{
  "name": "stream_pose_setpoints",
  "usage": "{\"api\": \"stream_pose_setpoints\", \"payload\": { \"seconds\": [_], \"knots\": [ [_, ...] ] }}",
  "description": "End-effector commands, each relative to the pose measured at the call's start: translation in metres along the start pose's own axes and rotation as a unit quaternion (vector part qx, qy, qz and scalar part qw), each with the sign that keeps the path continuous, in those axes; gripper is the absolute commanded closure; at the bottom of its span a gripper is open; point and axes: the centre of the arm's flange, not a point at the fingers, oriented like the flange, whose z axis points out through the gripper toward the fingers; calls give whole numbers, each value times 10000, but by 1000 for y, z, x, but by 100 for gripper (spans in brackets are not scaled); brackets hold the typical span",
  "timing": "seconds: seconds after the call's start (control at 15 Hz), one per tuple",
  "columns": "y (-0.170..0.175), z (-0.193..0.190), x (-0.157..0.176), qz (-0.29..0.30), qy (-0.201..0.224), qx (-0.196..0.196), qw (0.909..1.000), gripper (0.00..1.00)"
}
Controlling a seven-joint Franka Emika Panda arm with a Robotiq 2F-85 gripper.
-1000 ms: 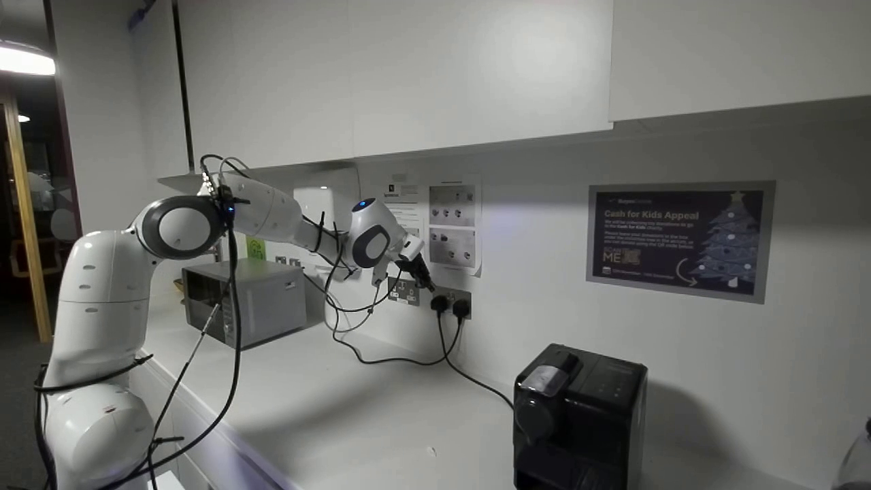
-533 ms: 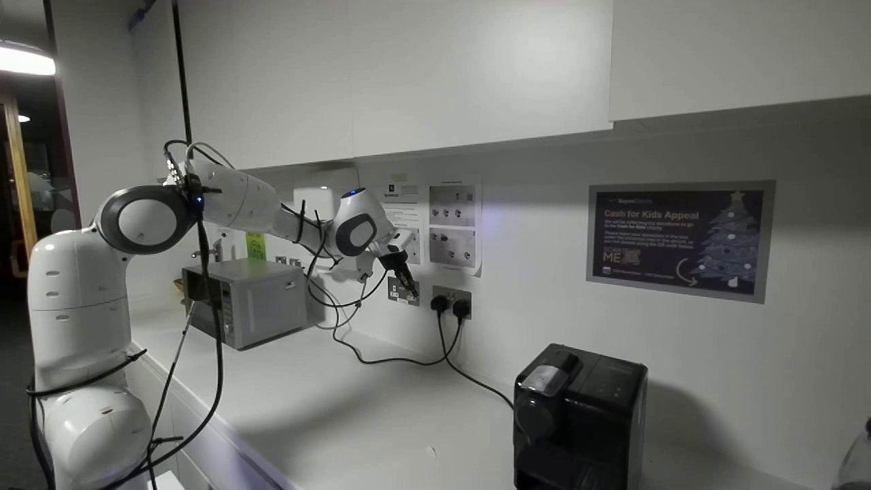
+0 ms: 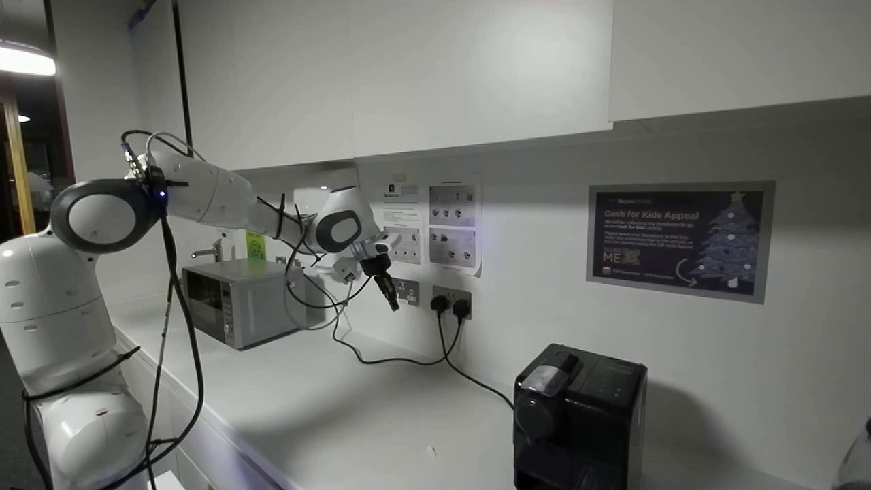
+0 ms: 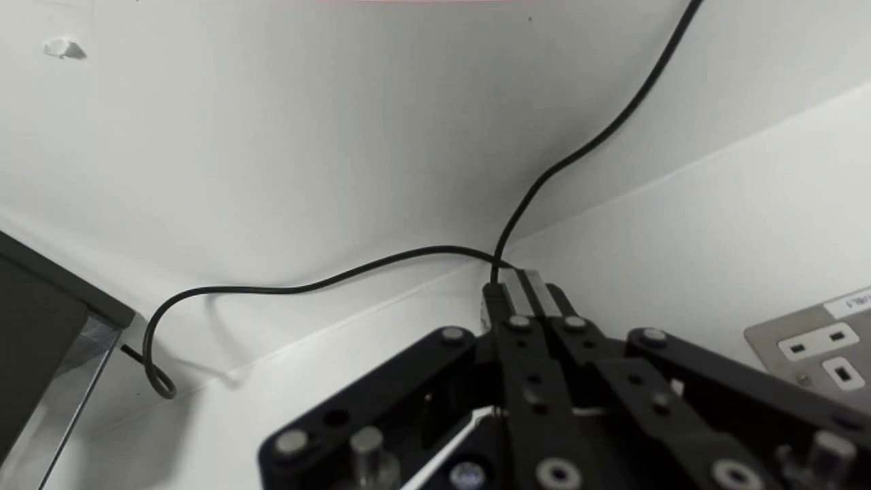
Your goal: Flip the switch on the wall
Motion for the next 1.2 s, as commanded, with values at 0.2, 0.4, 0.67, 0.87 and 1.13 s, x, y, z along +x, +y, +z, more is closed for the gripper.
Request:
{"api": "stream_pose_setpoints", "payload": {
  "seconds": [0.2,0.4,0.67,0.87,1.13],
  "knots": [
    [27,-18,-46,-871,-289,-34,9958,100],
    [31,-20,-56,-1141,-284,41,9931,100],
    [35,-23,-63,-1315,-273,82,9909,100],
    [36,-24,-64,-1332,-236,108,9908,100],
    [27,-18,-56,-1227,-276,29,9921,84]
  ]
}}
